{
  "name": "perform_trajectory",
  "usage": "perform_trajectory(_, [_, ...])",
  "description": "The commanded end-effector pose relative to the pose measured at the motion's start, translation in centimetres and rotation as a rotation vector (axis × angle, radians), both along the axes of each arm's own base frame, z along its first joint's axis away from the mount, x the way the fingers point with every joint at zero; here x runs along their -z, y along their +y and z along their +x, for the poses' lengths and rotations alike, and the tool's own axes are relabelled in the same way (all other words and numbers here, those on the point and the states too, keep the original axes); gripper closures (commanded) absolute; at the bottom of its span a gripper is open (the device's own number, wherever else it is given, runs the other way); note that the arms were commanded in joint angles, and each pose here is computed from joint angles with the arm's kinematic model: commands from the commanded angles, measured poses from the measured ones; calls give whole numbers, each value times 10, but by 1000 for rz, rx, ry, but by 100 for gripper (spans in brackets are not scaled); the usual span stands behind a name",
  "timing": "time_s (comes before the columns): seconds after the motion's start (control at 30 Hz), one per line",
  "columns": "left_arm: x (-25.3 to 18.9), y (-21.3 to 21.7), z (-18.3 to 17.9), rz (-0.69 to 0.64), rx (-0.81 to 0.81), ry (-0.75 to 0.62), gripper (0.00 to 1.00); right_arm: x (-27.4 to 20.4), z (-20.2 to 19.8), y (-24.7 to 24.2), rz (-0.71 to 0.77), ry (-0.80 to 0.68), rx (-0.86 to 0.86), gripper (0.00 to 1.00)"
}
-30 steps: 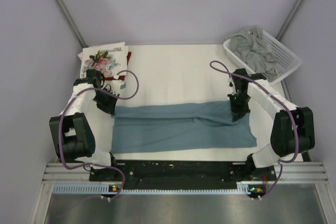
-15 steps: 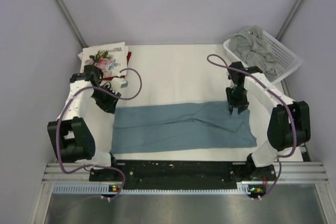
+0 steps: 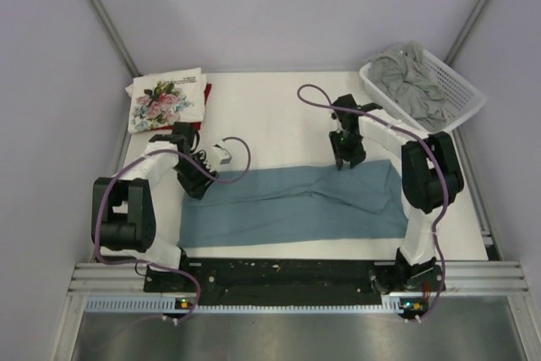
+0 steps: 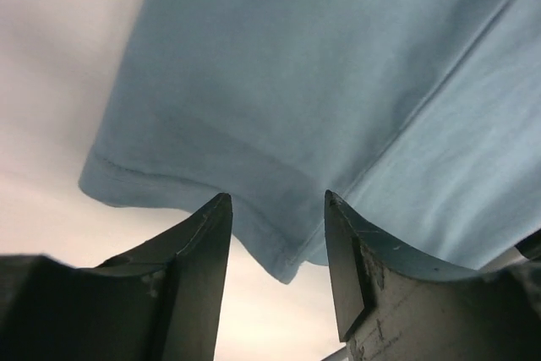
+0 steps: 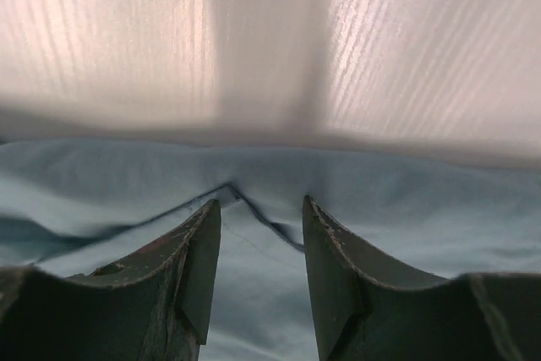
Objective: Fold and stack the t-shirts
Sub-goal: Fold the other side of the tshirt into a rectangle
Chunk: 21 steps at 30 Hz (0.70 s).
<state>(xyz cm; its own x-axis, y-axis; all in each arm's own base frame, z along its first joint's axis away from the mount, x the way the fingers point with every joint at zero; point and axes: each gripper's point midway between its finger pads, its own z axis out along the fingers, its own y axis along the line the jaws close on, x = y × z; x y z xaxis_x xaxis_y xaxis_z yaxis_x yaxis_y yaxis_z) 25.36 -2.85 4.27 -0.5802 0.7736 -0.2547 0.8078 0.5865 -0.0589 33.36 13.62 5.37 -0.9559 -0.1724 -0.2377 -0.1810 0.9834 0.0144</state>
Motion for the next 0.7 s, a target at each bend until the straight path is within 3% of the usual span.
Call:
perform_trajectory(0.0, [2, 2, 18, 6, -31, -68, 49, 5, 18, 8, 23, -38, -29, 57])
perform_trajectory(0.1, [8, 5, 16, 21, -45, -58, 51, 12, 12, 10, 35, -23, -28, 63])
perform_trajectory(0.23, [6, 5, 16, 26, -46, -63, 51, 11, 7, 8, 41, -34, -22, 88])
perform_trajectory(0.3, [3, 6, 19, 29, -50, -70, 51, 6, 3, 11, 71, -34, -30, 93])
perform_trajectory(0.47, [-3, 8, 28, 39, -57, -96, 51, -4, -3, 19, 129, -41, -43, 99])
perform_trajectory(0.67, [-7, 8, 31, 43, -62, -100, 51, -15, -18, 16, 147, -51, -33, 99])
